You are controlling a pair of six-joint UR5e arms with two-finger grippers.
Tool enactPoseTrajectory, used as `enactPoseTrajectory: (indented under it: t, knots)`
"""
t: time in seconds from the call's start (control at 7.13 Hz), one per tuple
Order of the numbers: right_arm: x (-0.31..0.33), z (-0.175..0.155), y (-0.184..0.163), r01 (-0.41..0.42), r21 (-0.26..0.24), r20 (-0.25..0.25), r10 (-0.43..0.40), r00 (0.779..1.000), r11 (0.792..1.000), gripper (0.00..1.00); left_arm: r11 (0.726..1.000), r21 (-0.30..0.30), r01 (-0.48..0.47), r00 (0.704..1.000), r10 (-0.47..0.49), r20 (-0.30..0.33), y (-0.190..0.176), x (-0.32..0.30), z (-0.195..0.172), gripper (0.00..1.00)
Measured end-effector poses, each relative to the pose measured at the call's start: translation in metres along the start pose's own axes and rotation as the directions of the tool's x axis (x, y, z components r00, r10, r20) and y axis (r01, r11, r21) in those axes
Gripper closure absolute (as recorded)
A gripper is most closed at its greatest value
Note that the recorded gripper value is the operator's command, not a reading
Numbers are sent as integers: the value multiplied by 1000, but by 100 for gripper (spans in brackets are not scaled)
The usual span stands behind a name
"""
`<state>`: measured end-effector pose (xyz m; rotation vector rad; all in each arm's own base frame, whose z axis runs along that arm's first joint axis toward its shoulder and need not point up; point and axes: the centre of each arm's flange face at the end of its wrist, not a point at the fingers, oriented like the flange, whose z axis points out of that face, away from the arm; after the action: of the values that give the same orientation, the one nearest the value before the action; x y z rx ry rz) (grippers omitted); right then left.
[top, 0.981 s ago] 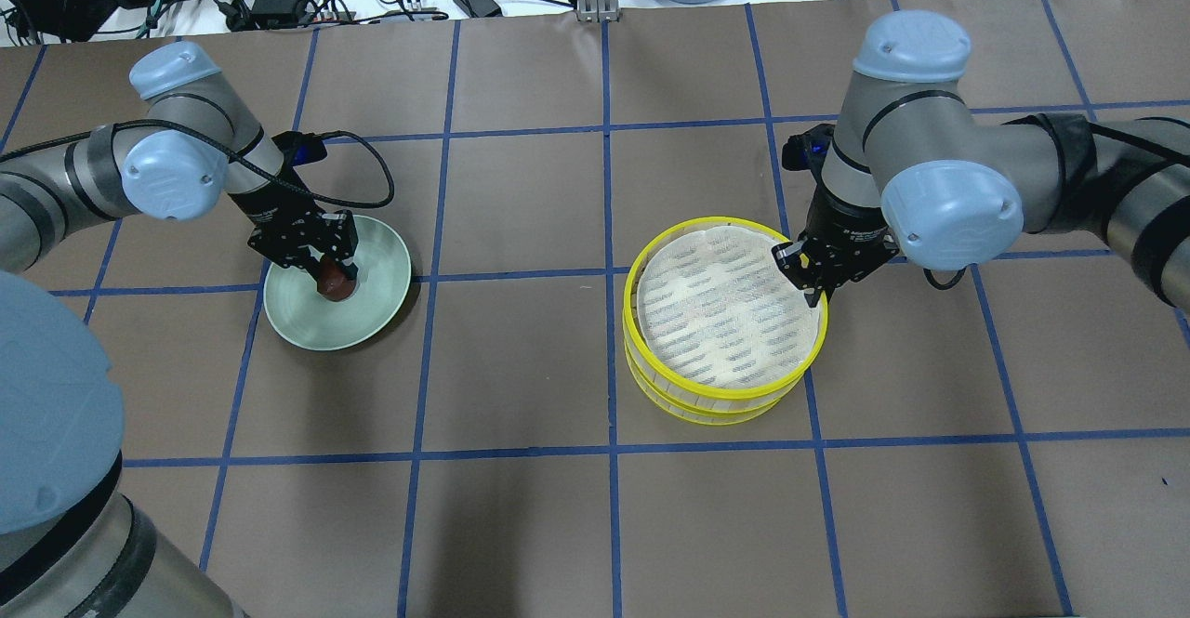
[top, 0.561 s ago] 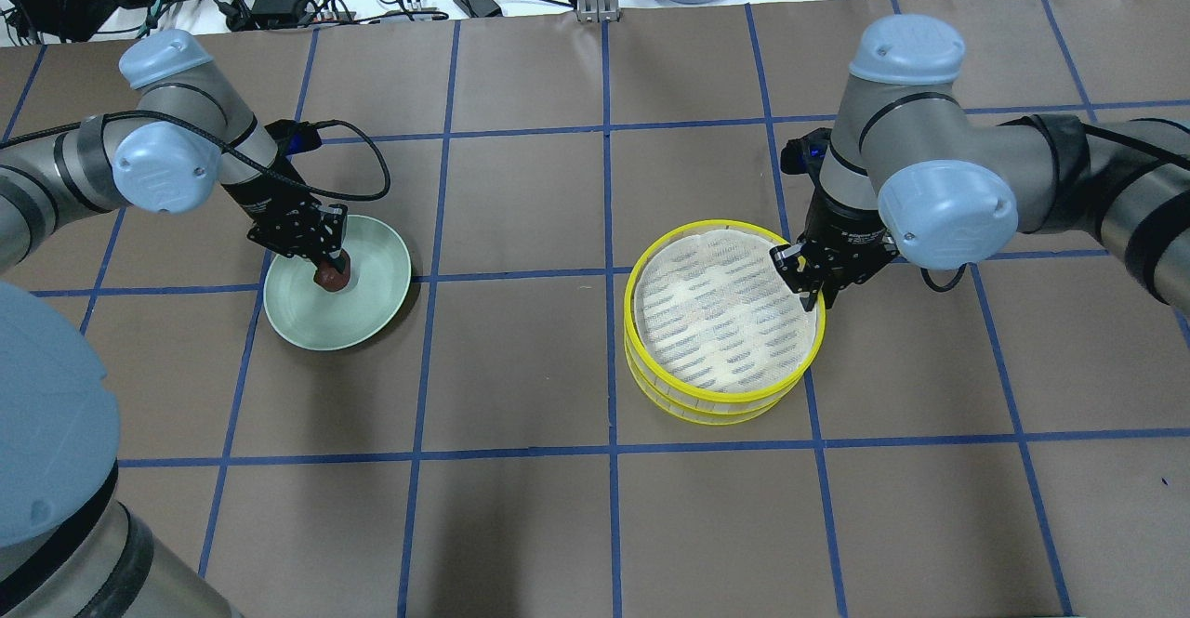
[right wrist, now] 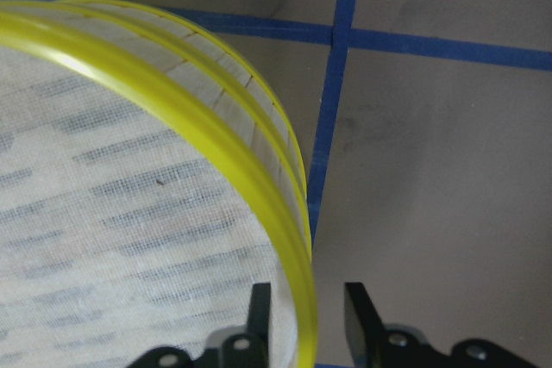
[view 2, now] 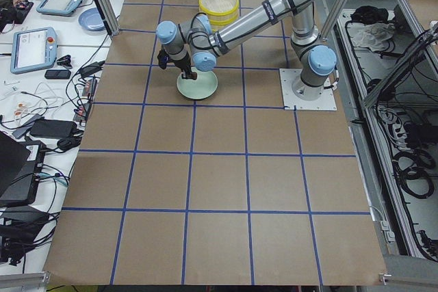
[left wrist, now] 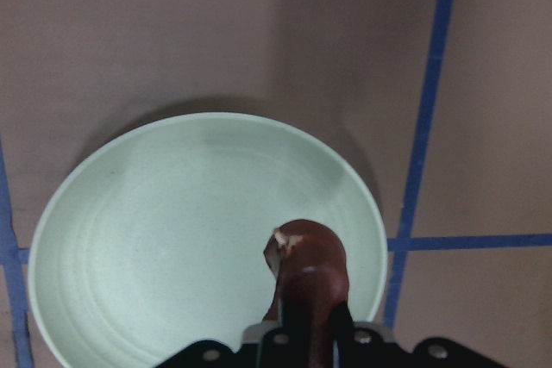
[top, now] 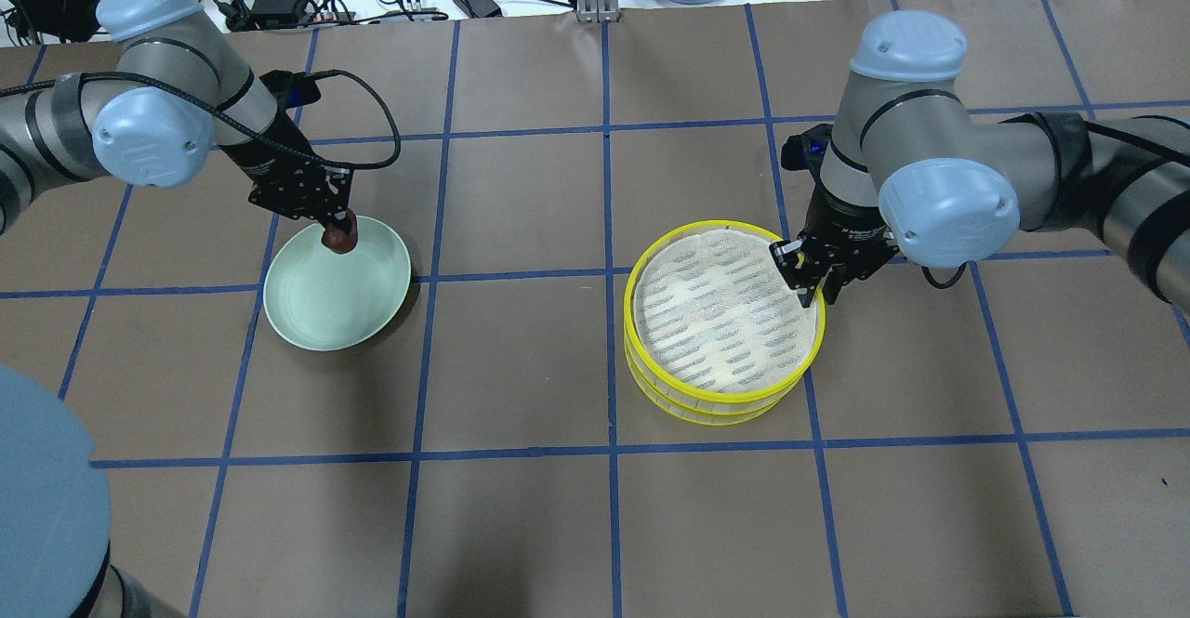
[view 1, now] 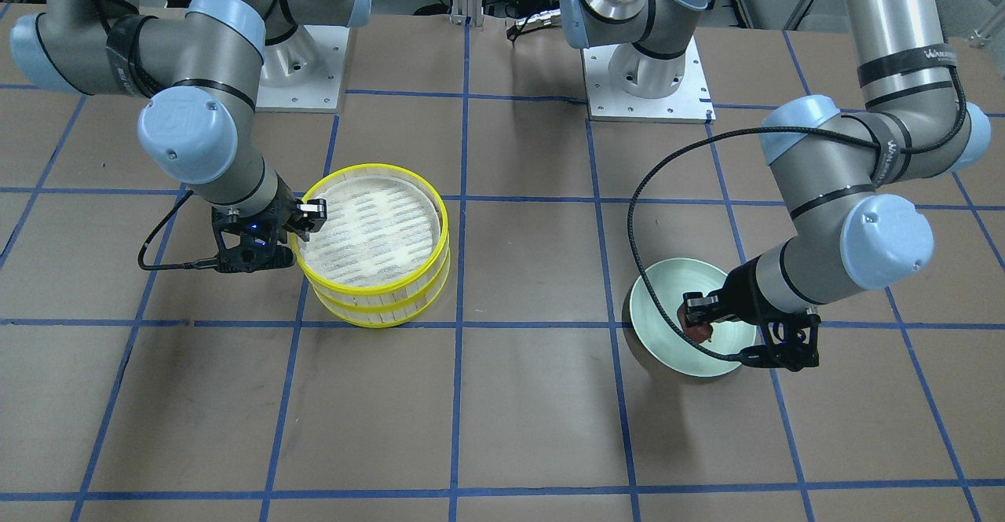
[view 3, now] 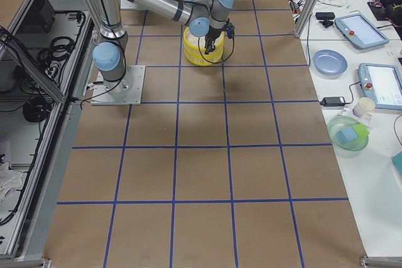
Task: Stack buns with steamer
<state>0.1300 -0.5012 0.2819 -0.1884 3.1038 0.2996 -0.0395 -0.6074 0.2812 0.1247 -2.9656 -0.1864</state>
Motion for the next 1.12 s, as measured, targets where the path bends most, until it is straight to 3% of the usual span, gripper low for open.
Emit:
enactPoseTrajectory:
  t: [0.14,0.42,0.7,0.84,0.98,1.12]
  knots:
    - [1,-23,-3,-2,48,-7,2,1000,999,19,999,26,34,999,-33,-30,11,46,-12,100]
    - [-1,-113,8,-21,168,-19,24,1000,986,2,996,41,80,990,-74,-124,48,150,-24,100]
    - [-4,-204,31,-108,252,-4,113,994,962,0,994,-28,107,970,-111,-216,90,234,-11,100]
    - [-5,-235,38,-144,279,6,148,989,949,0,991,-71,112,967,-125,-224,109,264,1,100]
    - [-6,-250,42,-160,291,11,164,986,943,0,988,-112,109,964,-133,-232,125,287,14,100]
    - [-6,-252,44,-166,288,11,170,985,943,0,983,-151,105,962,-139,-236,138,303,27,87]
